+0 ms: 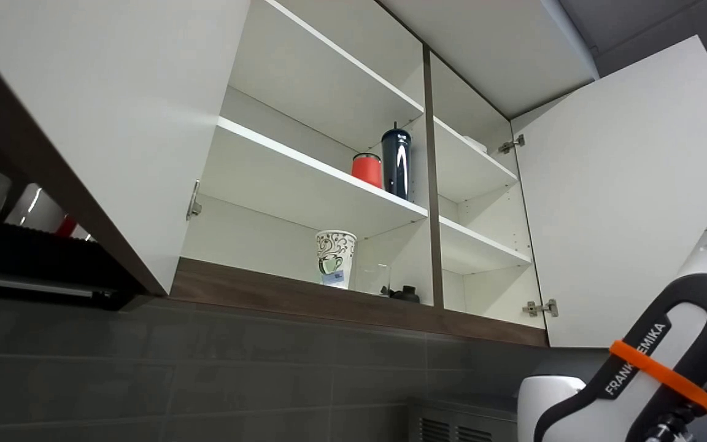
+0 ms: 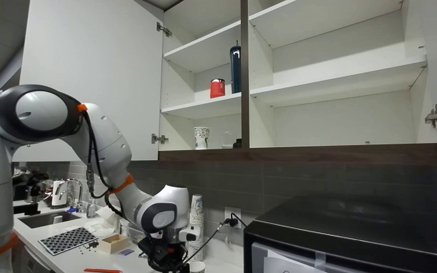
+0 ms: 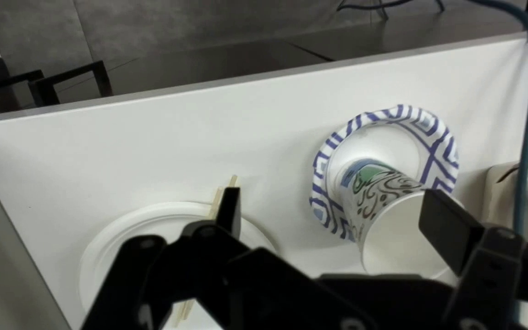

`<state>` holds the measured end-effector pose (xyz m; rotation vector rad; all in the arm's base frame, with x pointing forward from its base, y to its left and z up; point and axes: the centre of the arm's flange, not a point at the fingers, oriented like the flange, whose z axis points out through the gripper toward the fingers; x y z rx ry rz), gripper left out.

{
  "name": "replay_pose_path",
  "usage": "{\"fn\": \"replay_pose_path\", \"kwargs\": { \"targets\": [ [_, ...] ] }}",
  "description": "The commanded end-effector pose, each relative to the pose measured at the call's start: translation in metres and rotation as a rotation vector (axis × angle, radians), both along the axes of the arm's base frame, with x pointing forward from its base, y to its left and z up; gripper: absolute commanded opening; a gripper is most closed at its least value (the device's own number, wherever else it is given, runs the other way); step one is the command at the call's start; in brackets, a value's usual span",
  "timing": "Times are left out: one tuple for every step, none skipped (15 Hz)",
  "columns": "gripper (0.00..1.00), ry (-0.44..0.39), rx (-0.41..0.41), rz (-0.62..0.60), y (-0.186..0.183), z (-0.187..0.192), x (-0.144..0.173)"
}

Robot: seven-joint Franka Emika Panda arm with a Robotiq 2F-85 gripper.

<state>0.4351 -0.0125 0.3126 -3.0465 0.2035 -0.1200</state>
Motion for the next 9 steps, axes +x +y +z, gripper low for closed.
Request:
{"fn": "replay_pose_path", "kwargs": {
  "targets": [
    [1.0,-0.007,0.082,0.1,0.002,0.023,-0.027],
    [1.0,-0.02,0.102,0.118,0.003,0.029,-0.03],
    [1.0,-0.042,0.121,0.133,0.003,0.032,-0.032],
    [1.0,-0.064,0.141,0.142,0.002,0.035,-0.033],
    [1.0,-0.046,0.095,0.112,0.005,0.029,-0.015],
    [1.0,-0.06,0.107,0.122,0.005,0.033,-0.017],
    [1.0,-0.068,0.112,0.127,0.004,0.035,-0.019],
    [1.0,-0.072,0.114,0.13,0.003,0.036,-0.021],
    [1.0,-0.073,0.116,0.131,0.004,0.036,-0.021]
  ]
}}
